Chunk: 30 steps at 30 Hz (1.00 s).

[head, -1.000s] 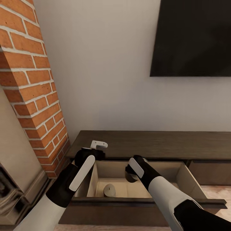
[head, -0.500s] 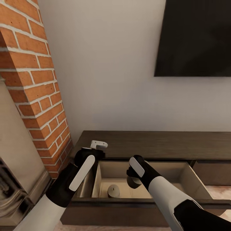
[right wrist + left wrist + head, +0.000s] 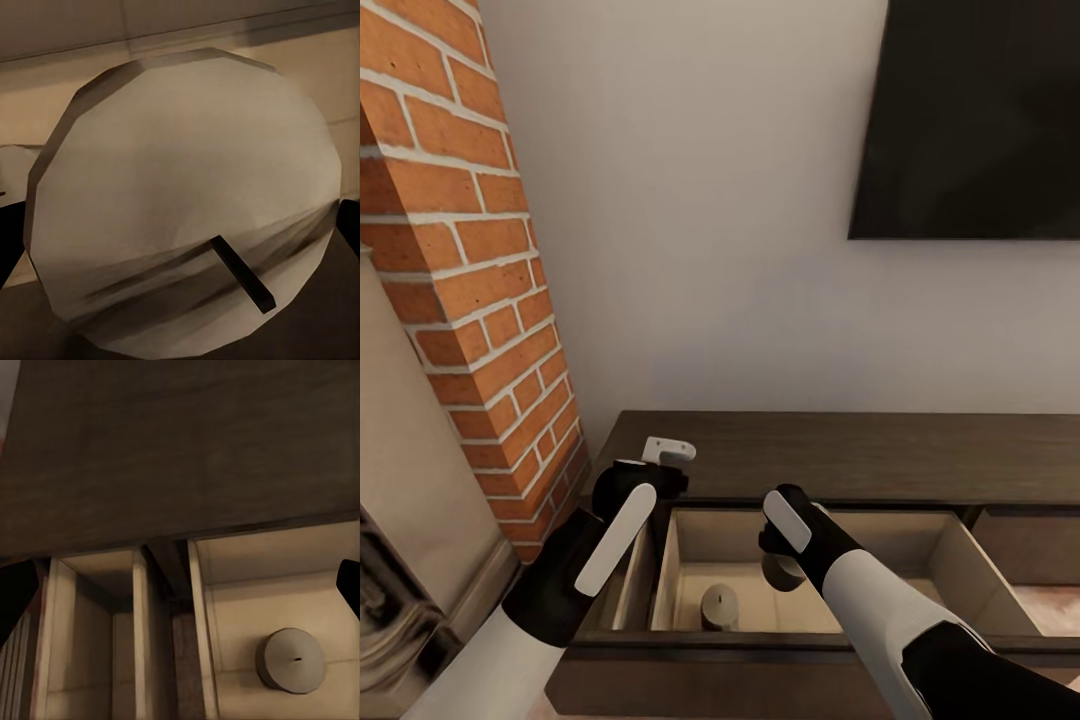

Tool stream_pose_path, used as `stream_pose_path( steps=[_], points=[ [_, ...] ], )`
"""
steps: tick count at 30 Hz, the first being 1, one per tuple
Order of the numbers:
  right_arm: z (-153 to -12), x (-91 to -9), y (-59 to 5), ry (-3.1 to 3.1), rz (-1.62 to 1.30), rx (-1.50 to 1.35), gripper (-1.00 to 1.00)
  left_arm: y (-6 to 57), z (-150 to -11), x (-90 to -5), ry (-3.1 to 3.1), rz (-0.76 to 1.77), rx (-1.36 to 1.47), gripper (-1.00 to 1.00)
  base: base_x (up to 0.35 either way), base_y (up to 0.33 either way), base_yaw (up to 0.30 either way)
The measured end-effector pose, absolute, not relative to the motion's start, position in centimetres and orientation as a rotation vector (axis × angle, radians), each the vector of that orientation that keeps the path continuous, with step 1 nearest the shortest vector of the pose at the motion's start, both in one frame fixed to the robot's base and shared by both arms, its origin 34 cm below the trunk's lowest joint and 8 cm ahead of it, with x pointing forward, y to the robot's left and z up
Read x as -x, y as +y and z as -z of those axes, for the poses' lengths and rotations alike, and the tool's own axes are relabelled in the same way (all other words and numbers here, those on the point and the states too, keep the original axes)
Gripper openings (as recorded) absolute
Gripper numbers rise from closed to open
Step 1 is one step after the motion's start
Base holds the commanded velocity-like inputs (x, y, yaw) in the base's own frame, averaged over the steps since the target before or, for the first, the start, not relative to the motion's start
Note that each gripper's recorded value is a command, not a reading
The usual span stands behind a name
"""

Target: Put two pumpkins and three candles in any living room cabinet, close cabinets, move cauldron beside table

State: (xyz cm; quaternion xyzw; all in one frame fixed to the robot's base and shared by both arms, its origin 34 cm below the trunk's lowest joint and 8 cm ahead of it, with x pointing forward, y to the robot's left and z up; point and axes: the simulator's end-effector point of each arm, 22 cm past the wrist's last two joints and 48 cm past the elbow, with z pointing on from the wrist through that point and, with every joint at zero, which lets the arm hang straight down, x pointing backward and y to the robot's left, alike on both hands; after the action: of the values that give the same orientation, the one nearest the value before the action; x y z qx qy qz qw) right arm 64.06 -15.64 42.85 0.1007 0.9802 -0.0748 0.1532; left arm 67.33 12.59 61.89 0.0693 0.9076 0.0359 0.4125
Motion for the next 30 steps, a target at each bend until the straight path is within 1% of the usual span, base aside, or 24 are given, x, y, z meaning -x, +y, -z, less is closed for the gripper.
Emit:
stream_pose_path(
  steps=[30],
  points=[
    [-39.0,-63.3,-15.8,2.843,0.234,-0.280,-1.00,11.5,-63.1,-67.3,2.196,-0.015,-0.165,1.00,0.001,0.000,0.000]
  ],
)
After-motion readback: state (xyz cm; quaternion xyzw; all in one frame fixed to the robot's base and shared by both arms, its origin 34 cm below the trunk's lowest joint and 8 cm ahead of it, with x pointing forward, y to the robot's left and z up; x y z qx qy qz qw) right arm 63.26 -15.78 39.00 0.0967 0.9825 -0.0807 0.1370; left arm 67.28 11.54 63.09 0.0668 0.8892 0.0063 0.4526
